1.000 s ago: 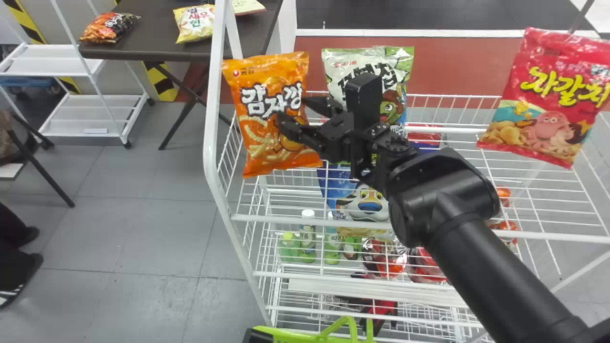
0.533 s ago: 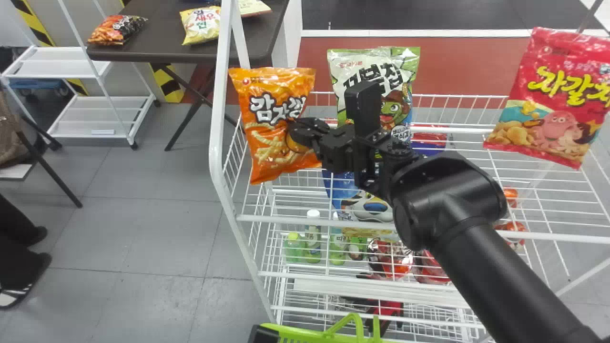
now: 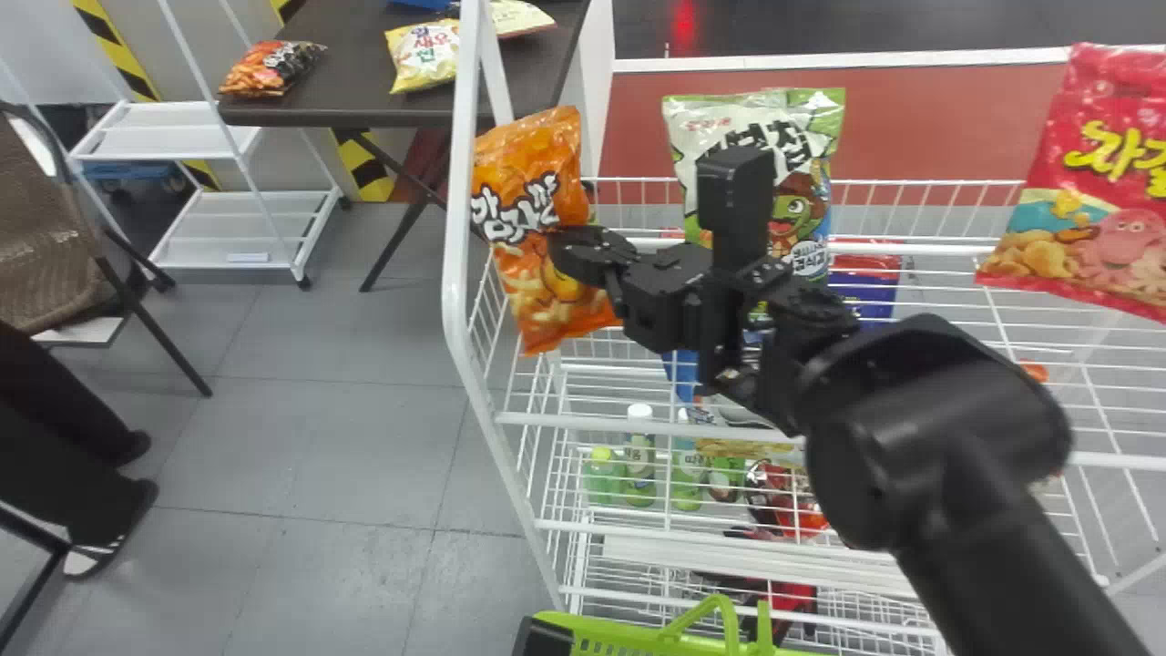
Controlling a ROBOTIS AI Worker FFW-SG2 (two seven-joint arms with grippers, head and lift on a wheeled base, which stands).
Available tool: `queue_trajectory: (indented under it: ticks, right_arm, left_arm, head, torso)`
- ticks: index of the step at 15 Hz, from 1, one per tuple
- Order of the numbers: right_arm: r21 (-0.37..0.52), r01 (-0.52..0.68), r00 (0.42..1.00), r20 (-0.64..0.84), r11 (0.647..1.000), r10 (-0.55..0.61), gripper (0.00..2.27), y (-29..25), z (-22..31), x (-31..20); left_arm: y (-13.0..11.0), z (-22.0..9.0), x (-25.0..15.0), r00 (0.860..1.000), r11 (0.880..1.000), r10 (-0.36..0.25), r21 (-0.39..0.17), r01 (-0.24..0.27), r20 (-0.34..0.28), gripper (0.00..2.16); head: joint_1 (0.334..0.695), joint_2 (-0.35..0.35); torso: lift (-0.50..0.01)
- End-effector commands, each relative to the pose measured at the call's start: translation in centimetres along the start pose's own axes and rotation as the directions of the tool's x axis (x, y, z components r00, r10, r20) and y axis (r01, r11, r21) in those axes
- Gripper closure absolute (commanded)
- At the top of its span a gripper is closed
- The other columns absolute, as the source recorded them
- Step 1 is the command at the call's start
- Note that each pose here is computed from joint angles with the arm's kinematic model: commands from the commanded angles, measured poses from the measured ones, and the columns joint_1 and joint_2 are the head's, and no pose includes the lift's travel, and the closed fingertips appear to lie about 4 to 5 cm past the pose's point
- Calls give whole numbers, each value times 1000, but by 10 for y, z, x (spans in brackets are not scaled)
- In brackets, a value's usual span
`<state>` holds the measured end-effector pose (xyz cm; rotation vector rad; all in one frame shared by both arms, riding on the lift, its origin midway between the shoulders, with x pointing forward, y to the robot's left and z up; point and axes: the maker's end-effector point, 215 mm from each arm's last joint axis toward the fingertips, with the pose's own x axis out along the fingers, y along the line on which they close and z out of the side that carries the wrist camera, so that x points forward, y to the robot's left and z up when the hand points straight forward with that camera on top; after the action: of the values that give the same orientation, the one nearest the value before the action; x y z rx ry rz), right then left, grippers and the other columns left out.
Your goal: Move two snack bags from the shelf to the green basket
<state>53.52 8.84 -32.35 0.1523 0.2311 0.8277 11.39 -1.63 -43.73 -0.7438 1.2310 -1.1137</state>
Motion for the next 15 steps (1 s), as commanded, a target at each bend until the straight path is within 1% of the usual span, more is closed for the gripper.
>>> queue_trajectory:
  ticks: [1,2,3,5,6,8,9,10,11,13,14,15]
  right_arm:
    - [-22,44,999,13,999,-43,2246,-8,8,-35]
    - [-20,62,998,11,998,-62,2246,-16,8,-50]
    - [-11,74,997,17,997,-73,2246,-21,10,-65]
    - [3,98,995,15,995,-98,2246,-34,11,-103]
    - [22,109,994,16,994,-110,2246,-40,13,-124]
    - [73,122,993,-2,990,-122,2246,-45,14,-172]
    - [78,133,991,-13,988,-132,2246,-42,12,-196]
    - [93,136,990,-60,986,-131,2246,-38,3,-215]
    - [117,146,985,-105,982,-134,2246,-34,-9,-239]
    - [183,141,969,-226,973,-98,2246,-20,-37,-281]
    - [219,140,960,-267,966,-79,2246,-14,-46,-299]
    - [246,155,942,-328,957,-68,2246,-7,-59,-317]
  left_arm:
    - [-5,2,-4,1000,1000,6,12,-6,7,2128]
    - [-6,2,-4,1000,1000,8,12,-8,7,2128]
    - [-6,2,-4,1000,1000,10,13,-10,7,2128]
    - [-7,0,-3,1000,1000,9,11,-9,3,2128]
    - [-6,0,-3,1000,1000,11,11,-11,2,2128]
    - [-6,0,-4,1000,1000,13,12,-13,3,2128]
    - [-5,1,-5,1000,1000,14,12,-14,4,2128]
    - [-4,3,-5,1000,1000,16,16,-16,6,2128]
    - [-5,7,-5,1000,1000,16,24,-16,10,2128]
    - [-6,14,-6,1000,999,14,36,-14,17,2128]
    - [-6,17,-6,1000,999,15,39,-15,20,2128]
    - [-6,19,-6,1000,999,15,40,-16,22,2128]
  head:
    - [695,134]
    - [695,134]
    - [695,99]
    - [695,57]
    - [695,2]
    - [695,-52]
    - [695,-95]
    - [695,-139]
    - [695,-168]
    - [695,-232]
    - [695,-293]
    - [695,-325]
  torso:
    - [-17]
    - [-17]
    - [-17]
    - [-17]
    - [-17]
    - [-17]
    - [-17]
    - [-17]
    - [-17]
    - [-17]
    - [-17]
    - [-17]
